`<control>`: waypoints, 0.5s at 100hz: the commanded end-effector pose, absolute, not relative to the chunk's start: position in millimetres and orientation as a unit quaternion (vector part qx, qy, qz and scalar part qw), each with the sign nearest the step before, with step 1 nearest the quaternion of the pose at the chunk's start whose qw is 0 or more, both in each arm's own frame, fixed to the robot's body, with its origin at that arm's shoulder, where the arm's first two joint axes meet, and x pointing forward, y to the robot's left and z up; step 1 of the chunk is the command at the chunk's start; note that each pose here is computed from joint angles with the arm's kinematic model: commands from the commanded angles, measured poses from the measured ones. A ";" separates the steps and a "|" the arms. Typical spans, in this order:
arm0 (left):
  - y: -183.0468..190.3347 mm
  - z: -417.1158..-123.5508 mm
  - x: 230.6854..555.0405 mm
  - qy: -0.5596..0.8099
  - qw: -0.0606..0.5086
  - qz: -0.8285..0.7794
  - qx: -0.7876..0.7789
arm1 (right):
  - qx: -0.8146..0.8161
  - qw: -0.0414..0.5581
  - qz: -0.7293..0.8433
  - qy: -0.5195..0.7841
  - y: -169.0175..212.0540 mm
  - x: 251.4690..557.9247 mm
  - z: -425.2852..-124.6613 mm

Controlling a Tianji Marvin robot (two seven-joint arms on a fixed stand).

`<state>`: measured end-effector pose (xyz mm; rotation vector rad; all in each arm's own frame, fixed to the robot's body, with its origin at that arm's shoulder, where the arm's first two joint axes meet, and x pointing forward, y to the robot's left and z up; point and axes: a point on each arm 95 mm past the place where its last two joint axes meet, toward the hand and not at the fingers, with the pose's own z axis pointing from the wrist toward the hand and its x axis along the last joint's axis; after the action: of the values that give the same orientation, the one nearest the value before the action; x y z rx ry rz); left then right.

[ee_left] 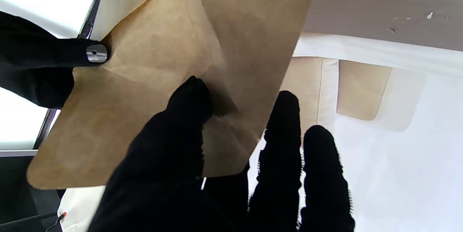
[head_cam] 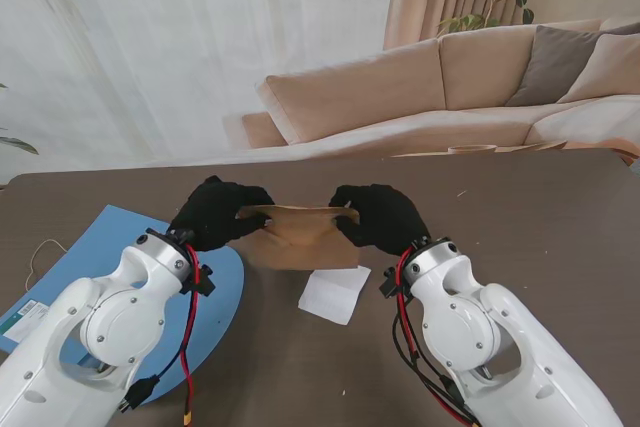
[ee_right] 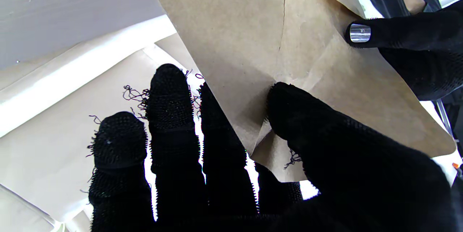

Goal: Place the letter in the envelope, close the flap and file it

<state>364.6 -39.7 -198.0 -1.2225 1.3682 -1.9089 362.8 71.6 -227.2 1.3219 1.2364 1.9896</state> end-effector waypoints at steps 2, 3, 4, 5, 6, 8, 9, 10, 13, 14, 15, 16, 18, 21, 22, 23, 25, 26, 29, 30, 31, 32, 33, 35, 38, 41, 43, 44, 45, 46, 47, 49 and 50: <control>-41.7 -199.5 361.7 0.509 0.239 -0.695 -0.447 | 0.484 0.216 0.716 0.453 74.0 362.4 -230.3; -41.7 -199.5 361.6 0.509 0.239 -0.695 -0.447 | 0.484 0.216 0.716 0.454 74.1 362.4 -230.3; -41.7 -199.5 361.6 0.509 0.238 -0.696 -0.447 | 0.484 0.216 0.716 0.454 74.2 362.5 -230.4; -41.7 -199.5 361.6 0.509 0.238 -0.696 -0.447 | 0.484 0.216 0.716 0.454 74.3 362.5 -230.4; -41.8 -199.4 361.5 0.509 0.237 -0.696 -0.448 | 0.484 0.216 0.716 0.454 74.4 362.6 -230.5; -41.8 -199.3 361.5 0.509 0.236 -0.696 -0.448 | 0.483 0.215 0.716 0.455 74.6 362.7 -230.6; -41.9 -199.3 361.4 0.509 0.236 -0.696 -0.448 | 0.483 0.215 0.716 0.455 74.7 362.8 -230.6; -42.0 -199.2 361.4 0.508 0.236 -0.696 -0.448 | 0.483 0.215 0.716 0.455 74.8 362.9 -230.7; -42.2 -199.2 361.3 0.508 0.235 -0.697 -0.448 | 0.483 0.214 0.716 0.456 75.0 363.1 -230.8; -42.3 -199.1 361.3 0.508 0.236 -0.697 -0.448 | 0.483 0.214 0.716 0.456 75.1 363.2 -230.9; -42.4 -199.1 361.3 0.508 0.236 -0.697 -0.448 | 0.482 0.214 0.716 0.457 75.2 363.2 -230.9; -42.5 -199.1 361.4 0.508 0.236 -0.697 -0.448 | 0.482 0.214 0.716 0.457 75.3 363.3 -230.9; -42.6 -199.1 361.4 0.508 0.236 -0.697 -0.448 | 0.482 0.214 0.716 0.457 75.4 363.4 -231.0; -42.9 -199.0 361.4 0.507 0.236 -0.697 -0.448 | 0.482 0.213 0.716 0.458 75.5 363.6 -231.2; -43.0 -199.0 361.3 0.507 0.236 -0.697 -0.448 | 0.482 0.213 0.716 0.458 75.5 363.6 -231.2; -43.0 -199.0 361.3 0.507 0.236 -0.698 -0.448 | 0.482 0.213 0.716 0.458 75.6 363.6 -231.2; -43.2 -199.1 361.3 0.506 0.236 -0.698 -0.449 | 0.482 0.213 0.716 0.458 75.6 363.7 -231.3; -43.3 -199.1 361.2 0.506 0.236 -0.698 -0.449 | 0.482 0.213 0.716 0.459 75.6 363.7 -231.3; -43.4 -199.0 361.1 0.505 0.235 -0.698 -0.450 | 0.482 0.213 0.716 0.459 75.6 363.8 -231.4; -43.5 -199.0 361.1 0.505 0.235 -0.698 -0.450 | 0.482 0.213 0.716 0.459 75.5 363.8 -231.4; -43.5 -199.0 361.1 0.505 0.235 -0.698 -0.451 | 0.482 0.213 0.715 0.459 75.5 363.8 -231.4; -43.5 -199.0 361.0 0.505 0.235 -0.698 -0.451 | 0.482 0.213 0.715 0.459 75.5 363.8 -231.4; -43.5 -199.0 361.0 0.505 0.235 -0.697 -0.451 | 0.482 0.213 0.715 0.460 75.5 363.8 -231.4; -43.5 -199.1 360.9 0.505 0.235 -0.697 -0.452 | 0.482 0.213 0.715 0.460 75.4 363.8 -231.4; -43.7 -199.3 360.7 0.504 0.234 -0.697 -0.453 | 0.482 0.213 0.715 0.460 75.4 363.7 -231.4; -43.8 -199.4 360.4 0.503 0.234 -0.697 -0.454 | 0.482 0.213 0.714 0.461 75.2 363.6 -231.4; -43.9 -199.5 360.3 0.502 0.233 -0.697 -0.455 | 0.482 0.213 0.714 0.461 75.2 363.5 -231.4; -43.9 -199.5 360.2 0.501 0.233 -0.698 -0.455 | 0.482 0.213 0.714 0.462 75.1 363.4 -231.4; -44.0 -199.5 360.1 0.501 0.234 -0.698 -0.456 | 0.482 0.213 0.713 0.462 75.1 363.4 -231.5; -44.0 -199.5 360.1 0.500 0.234 -0.698 -0.456 | 0.482 0.213 0.713 0.462 75.1 363.3 -231.5; -44.0 -199.5 360.0 0.500 0.234 -0.698 -0.456 | 0.482 0.213 0.713 0.463 75.1 363.3 -231.5; -43.9 -199.5 360.0 0.500 0.235 -0.698 -0.456 | 0.483 0.213 0.712 0.463 75.0 363.2 -231.6; -43.8 -199.5 360.0 0.500 0.235 -0.698 -0.455 | 0.483 0.213 0.712 0.463 75.0 363.1 -231.6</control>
<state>363.5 -40.4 -199.2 -1.2399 1.3661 -1.9098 365.5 72.7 -229.7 1.3286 1.2619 1.9826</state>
